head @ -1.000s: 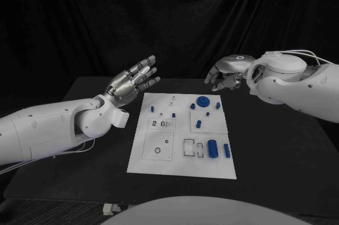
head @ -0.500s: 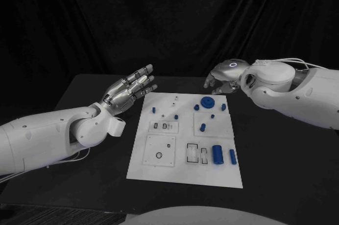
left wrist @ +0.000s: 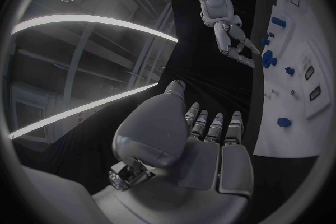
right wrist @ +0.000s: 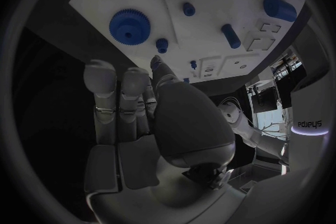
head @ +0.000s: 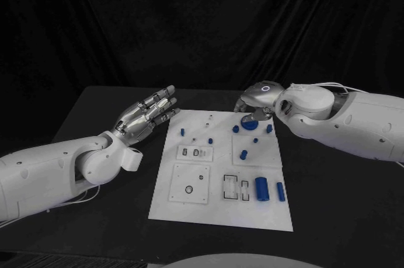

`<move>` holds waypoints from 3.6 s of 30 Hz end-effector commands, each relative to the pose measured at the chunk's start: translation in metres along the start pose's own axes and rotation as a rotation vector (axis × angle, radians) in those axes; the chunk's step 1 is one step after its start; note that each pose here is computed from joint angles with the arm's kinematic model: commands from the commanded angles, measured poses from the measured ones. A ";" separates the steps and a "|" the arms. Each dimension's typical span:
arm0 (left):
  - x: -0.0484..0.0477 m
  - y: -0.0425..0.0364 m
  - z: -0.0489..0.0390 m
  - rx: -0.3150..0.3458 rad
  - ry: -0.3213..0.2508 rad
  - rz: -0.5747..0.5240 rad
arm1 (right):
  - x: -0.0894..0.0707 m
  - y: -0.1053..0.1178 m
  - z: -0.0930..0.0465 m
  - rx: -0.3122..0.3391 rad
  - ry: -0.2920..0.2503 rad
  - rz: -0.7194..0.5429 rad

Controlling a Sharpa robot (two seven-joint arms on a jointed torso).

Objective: Assemble the parts on the task board

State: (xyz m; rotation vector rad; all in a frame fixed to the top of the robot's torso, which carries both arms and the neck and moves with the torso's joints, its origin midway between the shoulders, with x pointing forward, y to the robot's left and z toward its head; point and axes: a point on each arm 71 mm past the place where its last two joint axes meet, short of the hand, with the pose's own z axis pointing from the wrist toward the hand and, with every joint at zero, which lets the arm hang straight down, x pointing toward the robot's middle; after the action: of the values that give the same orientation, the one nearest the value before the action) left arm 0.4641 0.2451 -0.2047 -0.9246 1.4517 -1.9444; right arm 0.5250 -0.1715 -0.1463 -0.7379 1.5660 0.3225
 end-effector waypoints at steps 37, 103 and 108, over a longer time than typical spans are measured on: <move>-0.0004 -0.0016 0.0019 0.006 0.040 -0.022 | 0.031 0.012 0.010 -0.115 -0.003 0.009; -0.0079 -0.0034 -0.0027 0.004 -0.007 0.011 | -0.013 0.023 0.050 -0.166 -0.169 0.041; -0.0069 -0.0036 -0.0018 0.013 -0.004 0.009 | -0.014 0.022 0.058 -0.159 -0.161 0.038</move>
State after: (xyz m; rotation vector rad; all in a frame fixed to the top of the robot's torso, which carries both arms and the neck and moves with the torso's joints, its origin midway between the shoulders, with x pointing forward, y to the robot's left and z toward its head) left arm 0.4665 0.2532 -0.2067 -0.9320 1.4752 -1.9255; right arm 0.5549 -0.1153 -0.1472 -0.7983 1.4040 0.5160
